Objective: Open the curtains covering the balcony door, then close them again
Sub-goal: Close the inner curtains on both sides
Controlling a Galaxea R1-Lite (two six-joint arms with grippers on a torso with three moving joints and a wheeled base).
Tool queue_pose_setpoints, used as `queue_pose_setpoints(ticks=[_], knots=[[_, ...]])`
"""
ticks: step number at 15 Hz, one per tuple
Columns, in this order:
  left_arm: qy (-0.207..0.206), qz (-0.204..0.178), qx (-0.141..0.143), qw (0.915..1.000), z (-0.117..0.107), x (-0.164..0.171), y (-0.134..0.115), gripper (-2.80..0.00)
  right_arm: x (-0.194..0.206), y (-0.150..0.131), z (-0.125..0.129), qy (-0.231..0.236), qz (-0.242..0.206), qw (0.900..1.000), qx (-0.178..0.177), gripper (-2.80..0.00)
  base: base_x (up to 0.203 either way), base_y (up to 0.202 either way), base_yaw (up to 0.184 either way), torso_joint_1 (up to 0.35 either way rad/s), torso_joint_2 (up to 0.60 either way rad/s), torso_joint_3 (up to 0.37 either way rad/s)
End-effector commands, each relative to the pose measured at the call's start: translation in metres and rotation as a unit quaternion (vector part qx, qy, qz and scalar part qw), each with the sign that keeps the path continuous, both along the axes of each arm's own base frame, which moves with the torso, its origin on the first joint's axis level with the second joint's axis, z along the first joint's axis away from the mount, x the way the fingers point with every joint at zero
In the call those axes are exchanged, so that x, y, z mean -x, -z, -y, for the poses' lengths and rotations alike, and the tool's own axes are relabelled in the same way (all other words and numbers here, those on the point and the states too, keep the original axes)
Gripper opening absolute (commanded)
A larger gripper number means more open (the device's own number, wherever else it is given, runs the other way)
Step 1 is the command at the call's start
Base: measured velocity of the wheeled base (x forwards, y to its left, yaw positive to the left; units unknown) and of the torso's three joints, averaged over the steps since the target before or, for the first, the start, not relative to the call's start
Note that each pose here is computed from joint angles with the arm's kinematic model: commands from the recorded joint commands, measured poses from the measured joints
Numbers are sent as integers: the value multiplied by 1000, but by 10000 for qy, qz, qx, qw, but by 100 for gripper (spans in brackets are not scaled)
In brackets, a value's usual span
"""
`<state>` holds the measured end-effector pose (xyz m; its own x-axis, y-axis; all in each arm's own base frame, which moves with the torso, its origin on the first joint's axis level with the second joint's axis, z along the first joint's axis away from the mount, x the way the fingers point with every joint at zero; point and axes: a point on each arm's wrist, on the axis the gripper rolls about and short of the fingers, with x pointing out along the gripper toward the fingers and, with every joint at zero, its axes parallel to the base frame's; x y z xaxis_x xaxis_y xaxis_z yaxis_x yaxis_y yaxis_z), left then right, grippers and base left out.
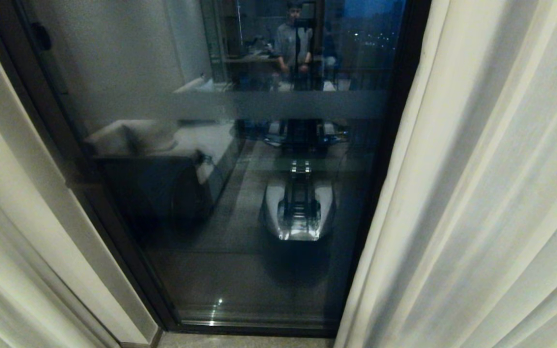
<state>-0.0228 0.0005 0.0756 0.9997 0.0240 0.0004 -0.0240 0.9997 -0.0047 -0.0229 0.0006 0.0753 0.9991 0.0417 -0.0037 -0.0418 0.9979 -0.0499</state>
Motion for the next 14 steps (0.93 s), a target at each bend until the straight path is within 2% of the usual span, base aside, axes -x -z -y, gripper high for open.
queue_pose_setpoints(ticks=[1, 4, 14], knots=[[-2, 6, 7, 10000, 0, 0, 0, -280, 0, 0, 0, -6, -11, 10000, 3, -280, 0, 0, 0, 0, 0, 0], [-10, 6, 7, 10000, 0, 0, 0, -280, 0, 0, 0, -6, -12, 10000, 3, -280, 3, 53, -6, 1, 3, 3], [-10, 6, 15, 10000, 0, 0, 0, -280, 0, 0, 0, -6, -7, 10000, 3, -280, 0, 189, 1, 2, 1, 4]])
